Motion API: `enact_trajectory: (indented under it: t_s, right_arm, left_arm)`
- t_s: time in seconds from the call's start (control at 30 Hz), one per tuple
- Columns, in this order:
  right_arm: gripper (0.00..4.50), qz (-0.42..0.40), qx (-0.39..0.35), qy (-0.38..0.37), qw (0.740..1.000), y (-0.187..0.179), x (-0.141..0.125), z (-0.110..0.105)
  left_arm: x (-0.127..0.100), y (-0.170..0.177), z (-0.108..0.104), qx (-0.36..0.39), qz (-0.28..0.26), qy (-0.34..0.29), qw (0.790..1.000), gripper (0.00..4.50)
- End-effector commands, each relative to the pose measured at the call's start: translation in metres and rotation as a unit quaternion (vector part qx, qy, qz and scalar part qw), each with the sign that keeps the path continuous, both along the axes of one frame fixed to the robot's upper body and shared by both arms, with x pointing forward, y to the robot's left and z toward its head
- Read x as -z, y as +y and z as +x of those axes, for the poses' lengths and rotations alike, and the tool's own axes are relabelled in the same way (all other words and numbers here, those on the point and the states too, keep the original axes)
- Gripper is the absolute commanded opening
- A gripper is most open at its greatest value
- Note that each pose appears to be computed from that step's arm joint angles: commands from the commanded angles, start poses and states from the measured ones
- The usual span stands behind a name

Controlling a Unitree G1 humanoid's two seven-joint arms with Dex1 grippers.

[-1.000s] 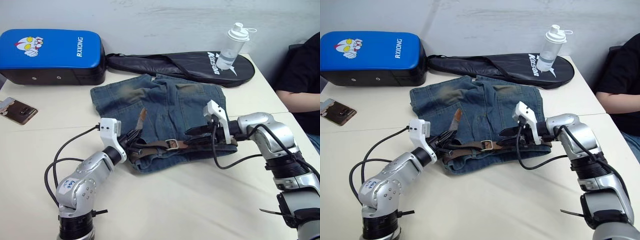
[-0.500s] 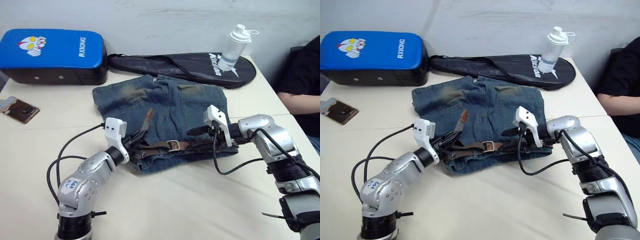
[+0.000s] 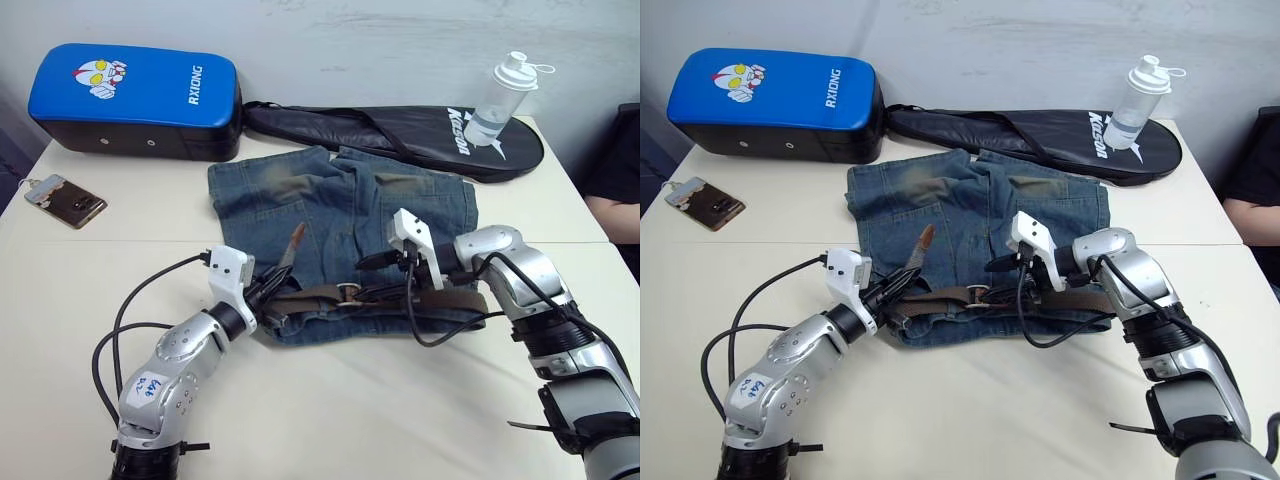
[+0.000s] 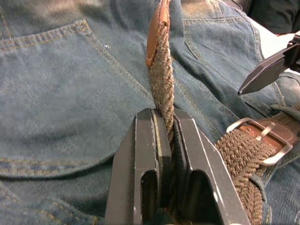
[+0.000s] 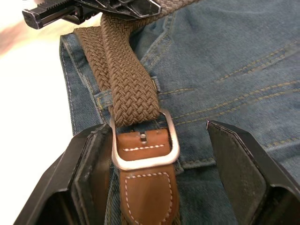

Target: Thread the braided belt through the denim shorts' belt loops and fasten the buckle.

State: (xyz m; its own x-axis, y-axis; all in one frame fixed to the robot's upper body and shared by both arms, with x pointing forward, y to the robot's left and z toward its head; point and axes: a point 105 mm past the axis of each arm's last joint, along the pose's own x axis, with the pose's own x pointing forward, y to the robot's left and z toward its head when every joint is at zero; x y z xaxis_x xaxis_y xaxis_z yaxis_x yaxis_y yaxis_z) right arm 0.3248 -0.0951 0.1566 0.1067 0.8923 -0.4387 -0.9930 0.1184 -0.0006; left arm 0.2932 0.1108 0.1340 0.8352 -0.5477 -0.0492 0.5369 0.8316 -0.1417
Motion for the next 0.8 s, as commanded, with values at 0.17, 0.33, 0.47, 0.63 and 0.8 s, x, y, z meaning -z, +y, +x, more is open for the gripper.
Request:
enact_trajectory:
  t_s: [0.17, 0.33, 0.47, 0.63, 0.8]
  right_arm:
    - [3.41, -0.01, -0.017, -0.004, 1.0, -0.003, -0.011, -0.003]
    - [3.41, -0.001, -0.005, -0.001, 1.0, -0.004, -0.016, -0.001]
    - [3.41, 0.009, 0.01, -0.002, 1.0, -0.008, -0.022, 0.003]
    - [2.66, 0.007, 0.023, 0.004, 1.0, -0.013, -0.024, 0.004]
    - [0.46, -0.005, 0.01, 0.012, 1.0, -0.013, -0.022, -0.004]
  left_arm:
    - [-0.004, -0.007, -0.002, 0.0, -0.012, -0.019, 1.0, 0.0]
    - [-0.003, -0.008, -0.002, -0.003, -0.015, -0.018, 1.0, 0.0]
    - [-0.003, -0.009, -0.001, -0.003, -0.017, -0.017, 1.0, 0.0]
    - [-0.002, -0.011, -0.001, 0.0, -0.017, -0.016, 1.0, 0.0]
    - [-0.002, -0.015, 0.0, 0.005, -0.016, -0.016, 1.0, 0.0]
